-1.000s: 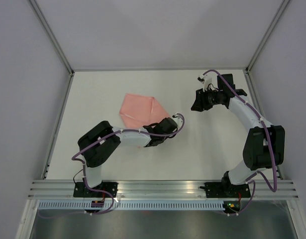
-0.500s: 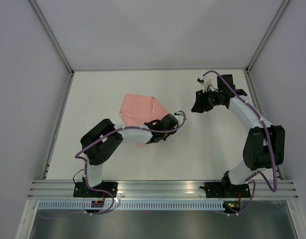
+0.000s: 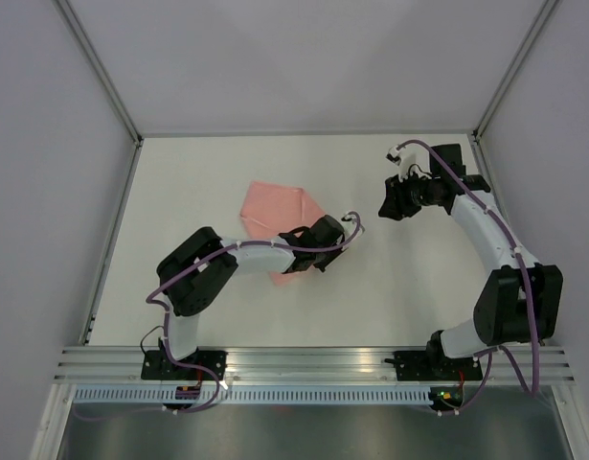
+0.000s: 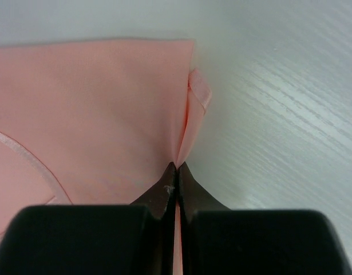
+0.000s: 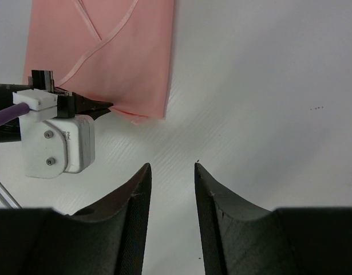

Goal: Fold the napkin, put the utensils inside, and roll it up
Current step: Roll the napkin with the utensil

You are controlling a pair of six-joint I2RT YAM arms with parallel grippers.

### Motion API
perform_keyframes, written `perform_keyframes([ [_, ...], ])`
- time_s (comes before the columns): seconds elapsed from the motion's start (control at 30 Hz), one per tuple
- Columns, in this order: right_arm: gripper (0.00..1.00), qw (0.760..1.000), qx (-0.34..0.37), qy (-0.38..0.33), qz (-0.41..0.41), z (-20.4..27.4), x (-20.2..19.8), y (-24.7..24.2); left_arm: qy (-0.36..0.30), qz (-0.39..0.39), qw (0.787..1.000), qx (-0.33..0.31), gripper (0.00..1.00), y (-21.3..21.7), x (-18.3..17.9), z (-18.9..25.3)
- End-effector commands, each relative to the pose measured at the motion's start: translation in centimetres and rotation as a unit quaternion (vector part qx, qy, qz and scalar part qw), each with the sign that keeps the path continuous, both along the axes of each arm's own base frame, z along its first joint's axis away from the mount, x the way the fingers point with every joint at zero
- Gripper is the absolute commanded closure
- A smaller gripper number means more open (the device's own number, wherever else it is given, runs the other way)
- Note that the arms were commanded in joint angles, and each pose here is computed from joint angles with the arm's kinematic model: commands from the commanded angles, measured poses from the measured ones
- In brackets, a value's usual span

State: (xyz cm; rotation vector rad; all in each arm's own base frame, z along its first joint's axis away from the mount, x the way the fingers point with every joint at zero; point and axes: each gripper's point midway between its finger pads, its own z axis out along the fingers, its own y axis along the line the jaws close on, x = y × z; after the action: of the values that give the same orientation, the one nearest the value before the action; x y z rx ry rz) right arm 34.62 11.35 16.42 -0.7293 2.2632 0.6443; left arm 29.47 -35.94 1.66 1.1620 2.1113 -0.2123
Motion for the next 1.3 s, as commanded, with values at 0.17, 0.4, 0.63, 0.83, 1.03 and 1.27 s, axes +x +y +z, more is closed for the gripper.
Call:
perform_keyframes([
  [0.17, 0.58, 0.999, -0.036, -0.026, 0.027, 0.0, -2.6, -1.3, 0.134, -0.082, 0.988, -0.004, 0.98, -0.3, -6.8, -2.0],
  [0.4, 0.58, 0.997, -0.056, -0.028, 0.043, -0.9, -4.0, -1.9, 0.148, -0.129, 0.980, -0.026, 0.98, -3.0, -9.1, -0.2],
  [0.63, 0.57, 0.994, -0.068, -0.038, 0.073, -1.4, -5.7, -2.1, 0.184, -0.151, 0.971, -0.019, 0.98, -3.5, -11.2, -1.3],
  [0.83, 0.56, 0.993, -0.072, -0.047, 0.079, -1.9, -6.0, -2.1, 0.147, -0.127, 0.981, -0.026, 0.85, -3.5, -9.6, 0.3],
  [1.03, 0.56, 0.994, -0.070, -0.041, 0.080, -2.1, -5.8, -2.0, 0.097, -0.106, 0.989, -0.043, 0.64, -3.6, -7.6, 3.2],
  [1.27, 0.55, 0.993, -0.072, -0.050, 0.083, -1.8, -5.9, -2.1, 0.058, -0.094, 0.991, -0.076, 0.51, -3.9, -6.2, 6.6],
])
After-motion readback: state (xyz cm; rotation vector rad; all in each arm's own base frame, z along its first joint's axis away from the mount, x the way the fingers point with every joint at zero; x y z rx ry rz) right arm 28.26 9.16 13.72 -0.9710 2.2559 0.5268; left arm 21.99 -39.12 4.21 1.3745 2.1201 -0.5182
